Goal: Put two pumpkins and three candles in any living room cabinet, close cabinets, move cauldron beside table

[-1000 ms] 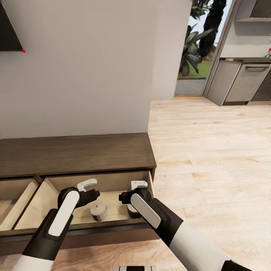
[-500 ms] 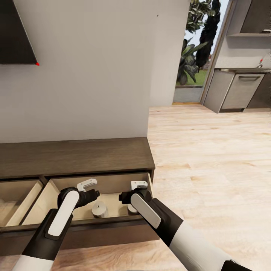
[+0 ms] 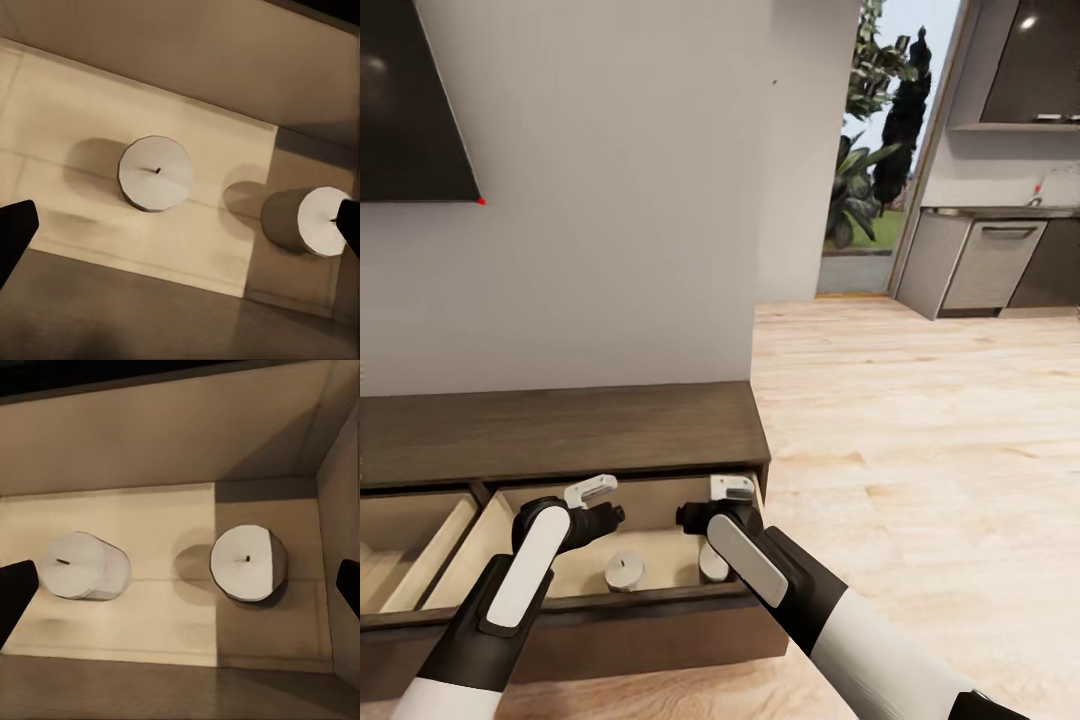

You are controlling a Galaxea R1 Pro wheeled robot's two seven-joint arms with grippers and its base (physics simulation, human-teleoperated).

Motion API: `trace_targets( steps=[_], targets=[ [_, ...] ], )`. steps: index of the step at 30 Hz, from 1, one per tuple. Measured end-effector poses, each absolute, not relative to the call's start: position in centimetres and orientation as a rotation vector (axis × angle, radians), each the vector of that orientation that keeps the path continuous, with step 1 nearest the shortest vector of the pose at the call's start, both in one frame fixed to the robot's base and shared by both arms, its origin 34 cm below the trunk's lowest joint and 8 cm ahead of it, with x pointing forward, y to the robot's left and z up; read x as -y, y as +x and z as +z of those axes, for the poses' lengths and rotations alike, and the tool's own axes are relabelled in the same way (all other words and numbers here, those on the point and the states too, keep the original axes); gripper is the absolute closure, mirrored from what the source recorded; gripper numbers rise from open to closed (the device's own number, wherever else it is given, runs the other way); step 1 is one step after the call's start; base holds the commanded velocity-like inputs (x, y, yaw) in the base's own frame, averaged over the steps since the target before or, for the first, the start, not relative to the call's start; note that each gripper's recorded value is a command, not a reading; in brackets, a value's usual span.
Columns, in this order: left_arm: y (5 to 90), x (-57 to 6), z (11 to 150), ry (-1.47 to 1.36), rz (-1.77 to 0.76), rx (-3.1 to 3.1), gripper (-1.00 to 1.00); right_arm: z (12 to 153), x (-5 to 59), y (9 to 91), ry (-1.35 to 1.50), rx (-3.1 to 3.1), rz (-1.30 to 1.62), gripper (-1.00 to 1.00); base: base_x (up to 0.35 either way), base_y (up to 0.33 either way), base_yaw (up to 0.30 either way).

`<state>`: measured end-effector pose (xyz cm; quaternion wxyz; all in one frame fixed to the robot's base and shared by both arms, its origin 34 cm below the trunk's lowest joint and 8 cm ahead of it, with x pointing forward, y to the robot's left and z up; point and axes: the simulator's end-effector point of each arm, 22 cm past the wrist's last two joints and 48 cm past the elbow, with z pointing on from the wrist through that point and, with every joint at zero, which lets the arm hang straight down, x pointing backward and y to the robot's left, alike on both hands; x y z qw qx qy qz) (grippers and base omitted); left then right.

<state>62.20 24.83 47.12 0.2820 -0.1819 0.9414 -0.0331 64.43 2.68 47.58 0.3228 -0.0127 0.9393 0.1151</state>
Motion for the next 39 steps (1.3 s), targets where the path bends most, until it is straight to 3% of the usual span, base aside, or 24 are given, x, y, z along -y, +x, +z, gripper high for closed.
trace_targets(
  steps=[28,39],
  targets=[
    [62.3,-25.7,53.6,-0.504,-0.117,-2.404,-1.00,54.8,-2.8,64.6,-0.036,-2.342,0.307,-1.00,-0.046,0.002,0.002],
    [62.1,-25.7,56.2,-0.497,-0.128,-2.359,-1.00,57.4,-2.8,64.3,-0.044,-2.298,0.302,-1.00,-0.125,0.025,0.240]
  ],
)
